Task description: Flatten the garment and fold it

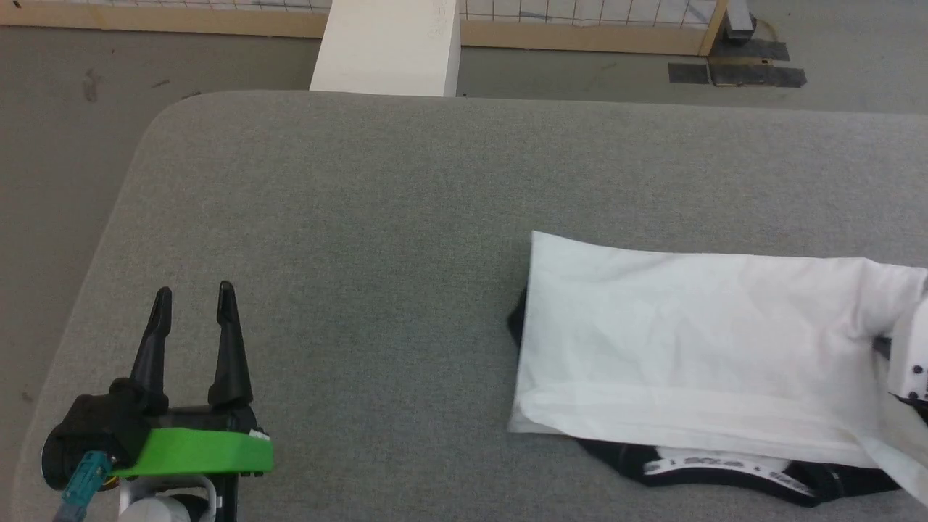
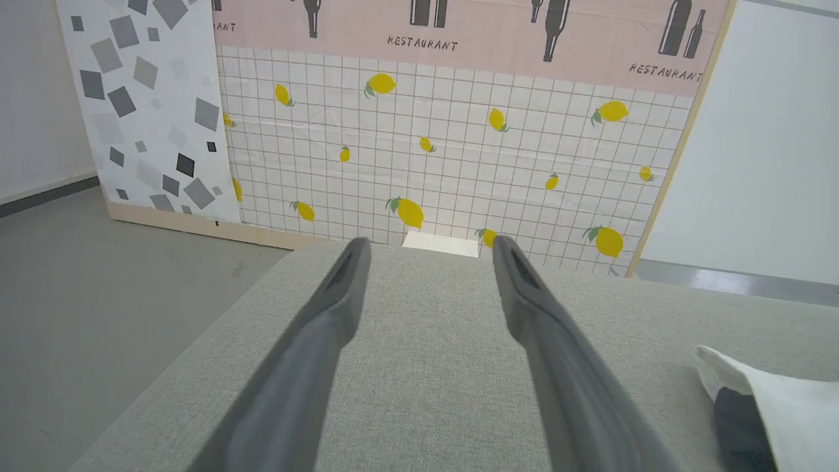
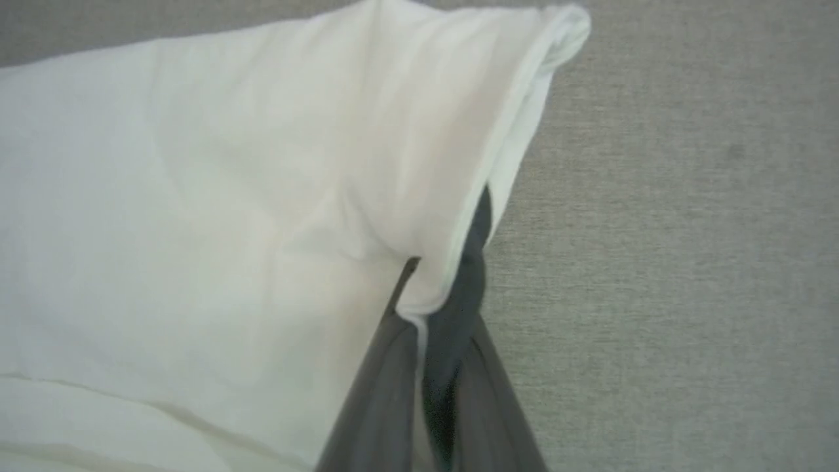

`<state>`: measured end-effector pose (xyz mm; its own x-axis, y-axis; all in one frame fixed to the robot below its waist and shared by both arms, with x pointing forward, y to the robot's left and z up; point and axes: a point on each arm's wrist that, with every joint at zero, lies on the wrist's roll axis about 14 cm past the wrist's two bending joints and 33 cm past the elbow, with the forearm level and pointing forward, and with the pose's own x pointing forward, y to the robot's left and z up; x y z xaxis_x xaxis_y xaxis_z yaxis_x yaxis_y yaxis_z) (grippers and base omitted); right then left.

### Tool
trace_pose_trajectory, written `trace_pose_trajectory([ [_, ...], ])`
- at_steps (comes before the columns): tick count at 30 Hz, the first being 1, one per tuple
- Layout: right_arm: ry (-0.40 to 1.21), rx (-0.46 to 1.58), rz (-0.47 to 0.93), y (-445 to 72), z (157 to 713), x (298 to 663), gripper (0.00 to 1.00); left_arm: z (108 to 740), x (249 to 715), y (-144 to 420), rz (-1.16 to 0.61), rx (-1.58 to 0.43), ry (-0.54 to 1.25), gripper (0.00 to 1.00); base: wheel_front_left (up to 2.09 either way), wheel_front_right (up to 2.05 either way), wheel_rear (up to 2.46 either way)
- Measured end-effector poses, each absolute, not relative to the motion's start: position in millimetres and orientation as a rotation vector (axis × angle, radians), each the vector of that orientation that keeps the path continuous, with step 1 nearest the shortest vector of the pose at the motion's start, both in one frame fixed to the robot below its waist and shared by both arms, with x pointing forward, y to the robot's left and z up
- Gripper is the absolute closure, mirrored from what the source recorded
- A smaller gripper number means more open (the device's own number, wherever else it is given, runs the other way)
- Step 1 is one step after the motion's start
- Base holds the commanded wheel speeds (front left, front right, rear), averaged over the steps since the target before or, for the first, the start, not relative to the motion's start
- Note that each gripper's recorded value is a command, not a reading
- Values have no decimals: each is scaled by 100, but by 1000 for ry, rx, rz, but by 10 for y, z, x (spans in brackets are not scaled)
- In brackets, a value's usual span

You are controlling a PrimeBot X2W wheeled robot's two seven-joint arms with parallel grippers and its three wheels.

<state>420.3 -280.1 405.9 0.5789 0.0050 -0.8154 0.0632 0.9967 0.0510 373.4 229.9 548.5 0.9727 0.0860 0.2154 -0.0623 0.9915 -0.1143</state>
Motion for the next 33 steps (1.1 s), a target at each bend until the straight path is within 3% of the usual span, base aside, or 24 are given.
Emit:
trace_pose_trajectory([
  [4,940,19,-127,-3055,4131,4153,100,5475,3693,2276,71,-115,-219,0,0,0,0],
  [9,971,-33,-112,-2918,4205,4119,100,5496,3638,2246,64,-126,-226,0,0,0,0],
  [20,920,-112,205,-1881,4740,4230,100,5557,3556,2239,67,-134,-245,0,0,0,0],
  [33,929,-55,459,-714,4537,4396,100,5422,3525,2334,102,-131,-202,0,0,0,0],
])
